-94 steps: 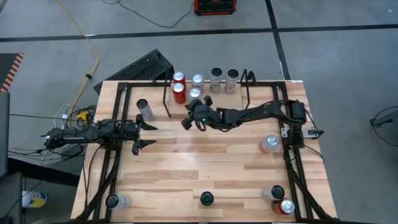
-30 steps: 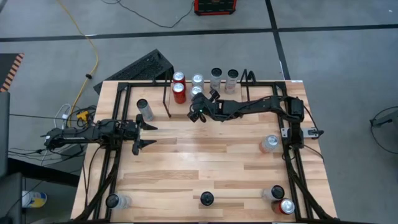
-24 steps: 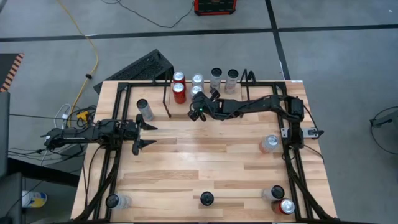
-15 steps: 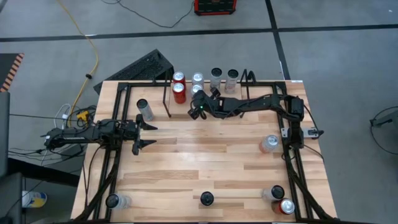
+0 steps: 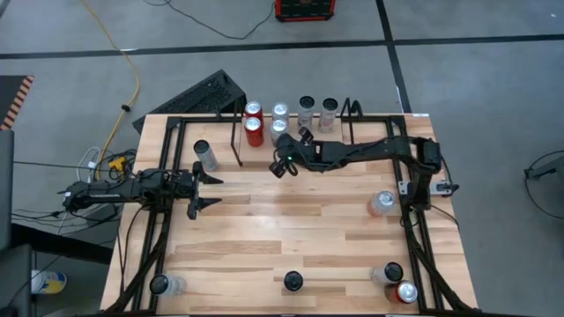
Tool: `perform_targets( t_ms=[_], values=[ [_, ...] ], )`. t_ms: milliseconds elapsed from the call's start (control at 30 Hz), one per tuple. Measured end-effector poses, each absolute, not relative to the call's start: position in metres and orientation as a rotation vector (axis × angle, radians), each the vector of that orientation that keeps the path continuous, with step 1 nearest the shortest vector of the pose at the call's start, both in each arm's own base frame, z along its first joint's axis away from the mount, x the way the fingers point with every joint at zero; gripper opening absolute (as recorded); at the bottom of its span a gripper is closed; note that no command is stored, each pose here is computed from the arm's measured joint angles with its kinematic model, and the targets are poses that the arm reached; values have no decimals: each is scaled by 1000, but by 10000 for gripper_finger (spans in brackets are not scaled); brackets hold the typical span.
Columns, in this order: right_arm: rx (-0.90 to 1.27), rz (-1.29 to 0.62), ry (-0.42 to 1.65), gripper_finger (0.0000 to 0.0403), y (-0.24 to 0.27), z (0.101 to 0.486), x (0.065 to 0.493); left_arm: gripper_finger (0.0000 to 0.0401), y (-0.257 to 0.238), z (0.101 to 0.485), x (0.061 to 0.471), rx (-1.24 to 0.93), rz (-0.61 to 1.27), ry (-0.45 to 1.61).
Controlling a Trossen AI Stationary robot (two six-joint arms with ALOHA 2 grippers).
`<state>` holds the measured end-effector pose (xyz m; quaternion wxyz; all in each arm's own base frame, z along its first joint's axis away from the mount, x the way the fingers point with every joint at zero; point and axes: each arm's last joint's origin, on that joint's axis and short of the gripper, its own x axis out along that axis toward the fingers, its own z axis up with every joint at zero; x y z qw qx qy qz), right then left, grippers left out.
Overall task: Place canned beverage on shelf
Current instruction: Put the bottom white blue soda can on the shelf and align with other white blue soda can
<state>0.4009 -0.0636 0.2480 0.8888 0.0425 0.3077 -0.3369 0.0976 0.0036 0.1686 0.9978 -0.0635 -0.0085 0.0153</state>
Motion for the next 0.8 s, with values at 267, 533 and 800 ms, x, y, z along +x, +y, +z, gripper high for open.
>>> perform_targets(
  t_ms=[267, 533, 800],
  values=[
    [61, -466, 587, 21, 21, 307, 365, 282, 4, 169, 98, -127, 35, -17],
    [64, -170, 493, 21, 122, 342, 320, 282, 4, 169, 98, -127, 36, -17],
    [-32, 91, 518, 21, 201, 339, 275, 282, 4, 169, 98, -127, 38, -17]
  ],
)
